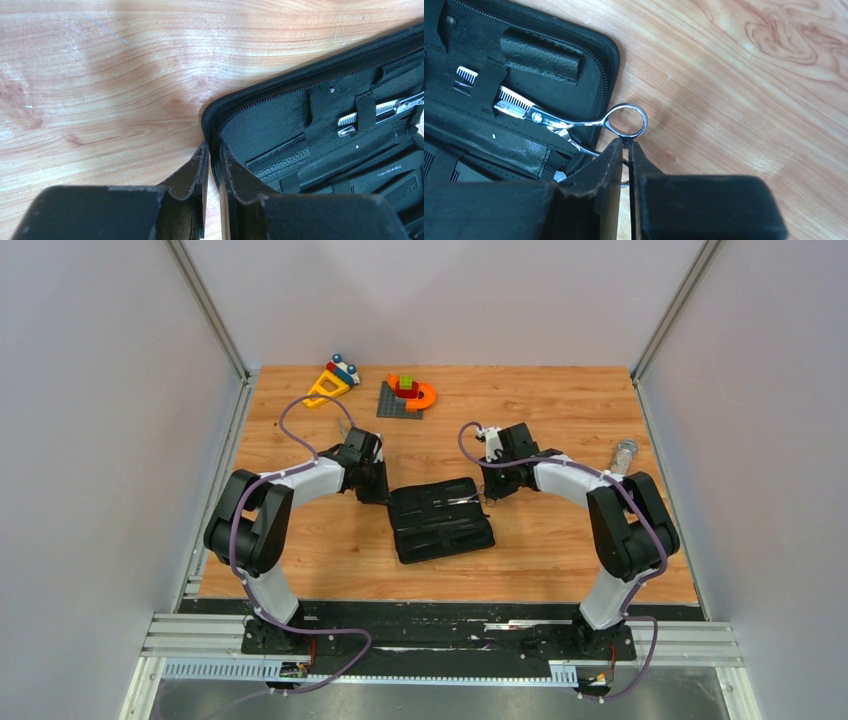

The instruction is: Sort the hair-cutting tools

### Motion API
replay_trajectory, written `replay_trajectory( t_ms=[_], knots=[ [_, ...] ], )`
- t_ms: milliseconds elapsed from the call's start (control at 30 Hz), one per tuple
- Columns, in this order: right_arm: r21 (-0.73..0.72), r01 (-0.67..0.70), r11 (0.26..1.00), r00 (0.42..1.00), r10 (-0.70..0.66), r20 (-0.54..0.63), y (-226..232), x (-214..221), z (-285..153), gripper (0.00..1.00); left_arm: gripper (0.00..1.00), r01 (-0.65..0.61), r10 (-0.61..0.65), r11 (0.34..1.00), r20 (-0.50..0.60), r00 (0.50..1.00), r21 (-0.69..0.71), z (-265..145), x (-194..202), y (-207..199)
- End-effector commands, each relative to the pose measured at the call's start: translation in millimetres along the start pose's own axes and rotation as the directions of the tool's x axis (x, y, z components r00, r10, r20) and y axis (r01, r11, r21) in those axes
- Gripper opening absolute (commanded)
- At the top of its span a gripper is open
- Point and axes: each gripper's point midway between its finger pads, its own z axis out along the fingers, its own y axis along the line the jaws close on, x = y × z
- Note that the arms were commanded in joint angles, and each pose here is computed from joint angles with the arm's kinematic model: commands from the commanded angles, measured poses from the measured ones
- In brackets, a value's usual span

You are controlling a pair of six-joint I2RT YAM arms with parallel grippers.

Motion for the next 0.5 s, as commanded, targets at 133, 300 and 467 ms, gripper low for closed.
replay_trajectory(
  t_ms=[133, 300, 467],
  knots=[
    [0.047, 0.175, 0.983, 0.978, -0.179, 0.108, 7.8, -32.0, -13.9, 0.09, 0.18, 0.002, -0.003, 1.0, -0.03, 1.0, -0.021, -8.0, 12.6, 5.4],
    [0.049, 0.206, 0.977, 0.972, -0.211, 0.109, 17.7, -33.7, -13.9, 0.1, 0.18, 0.002, -0.003, 1.0, -0.029, 1.0, -0.022, -8.5, 12.4, 5.3],
    [0.11, 0.202, 0.973, 0.971, -0.214, 0.103, 11.4, -44.2, -25.7, 0.2, 0.18, 0.002, -0.003, 1.0, -0.026, 1.0, -0.025, -10.4, 10.9, 5.0]
  ],
)
